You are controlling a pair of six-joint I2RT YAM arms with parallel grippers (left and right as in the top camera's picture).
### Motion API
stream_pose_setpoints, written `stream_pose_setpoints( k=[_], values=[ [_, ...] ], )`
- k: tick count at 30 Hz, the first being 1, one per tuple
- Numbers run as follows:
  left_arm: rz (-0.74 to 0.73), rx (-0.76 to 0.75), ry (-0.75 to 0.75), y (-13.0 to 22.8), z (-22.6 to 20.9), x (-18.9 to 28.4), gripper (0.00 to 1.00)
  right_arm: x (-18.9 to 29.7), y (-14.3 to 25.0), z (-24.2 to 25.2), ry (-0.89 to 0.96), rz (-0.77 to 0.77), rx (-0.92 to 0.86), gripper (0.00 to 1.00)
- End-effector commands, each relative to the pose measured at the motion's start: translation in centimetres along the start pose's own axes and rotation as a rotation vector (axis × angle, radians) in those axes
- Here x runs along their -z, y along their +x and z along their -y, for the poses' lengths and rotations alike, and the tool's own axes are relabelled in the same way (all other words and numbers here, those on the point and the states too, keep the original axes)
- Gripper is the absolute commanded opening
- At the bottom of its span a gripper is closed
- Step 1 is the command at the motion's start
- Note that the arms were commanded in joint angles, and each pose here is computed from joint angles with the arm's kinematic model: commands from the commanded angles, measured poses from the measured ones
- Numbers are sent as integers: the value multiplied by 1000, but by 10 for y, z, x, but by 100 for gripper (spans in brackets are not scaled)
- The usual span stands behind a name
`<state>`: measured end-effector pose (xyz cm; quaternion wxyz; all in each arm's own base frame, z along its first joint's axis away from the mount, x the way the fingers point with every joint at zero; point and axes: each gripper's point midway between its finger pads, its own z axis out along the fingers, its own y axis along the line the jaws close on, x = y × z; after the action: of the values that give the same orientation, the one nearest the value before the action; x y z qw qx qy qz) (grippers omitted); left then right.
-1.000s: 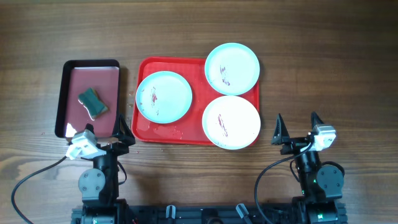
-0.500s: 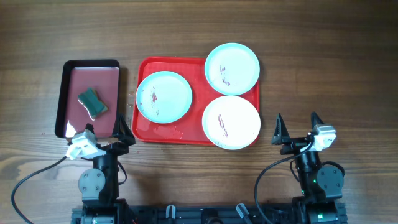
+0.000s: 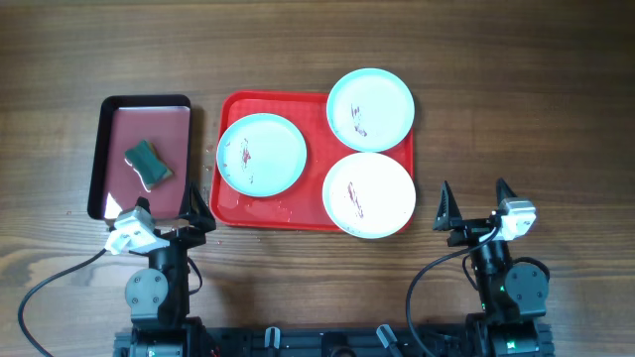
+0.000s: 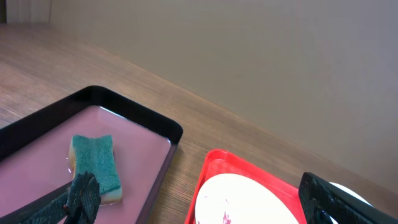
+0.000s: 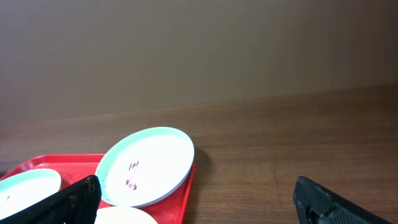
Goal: Clean dirty plates on tray and stack at the side
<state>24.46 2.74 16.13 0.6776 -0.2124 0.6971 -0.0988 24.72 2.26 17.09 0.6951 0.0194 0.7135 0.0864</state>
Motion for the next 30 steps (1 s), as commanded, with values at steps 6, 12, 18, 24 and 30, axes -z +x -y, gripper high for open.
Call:
stream_pose_setpoints(
  k=[6,12,18,24,30],
  values=[
    [-1,25,7,1,0,0,100,0,-2,2,11,8,14,100],
    [-78,38,163,14,27,3,100,1,-4,-10,-56,8,-67,100],
    [-204,98,168,-48,68,12,100,2,-84,-47,-203,14,-54,100],
    [-429,67,48,-109,96,19,100,-39,-137,-74,-269,-267,-93,100],
    [-781,2,-131,-111,97,2,100,-93,-144,-97,-369,-582,-79,100]
  ],
)
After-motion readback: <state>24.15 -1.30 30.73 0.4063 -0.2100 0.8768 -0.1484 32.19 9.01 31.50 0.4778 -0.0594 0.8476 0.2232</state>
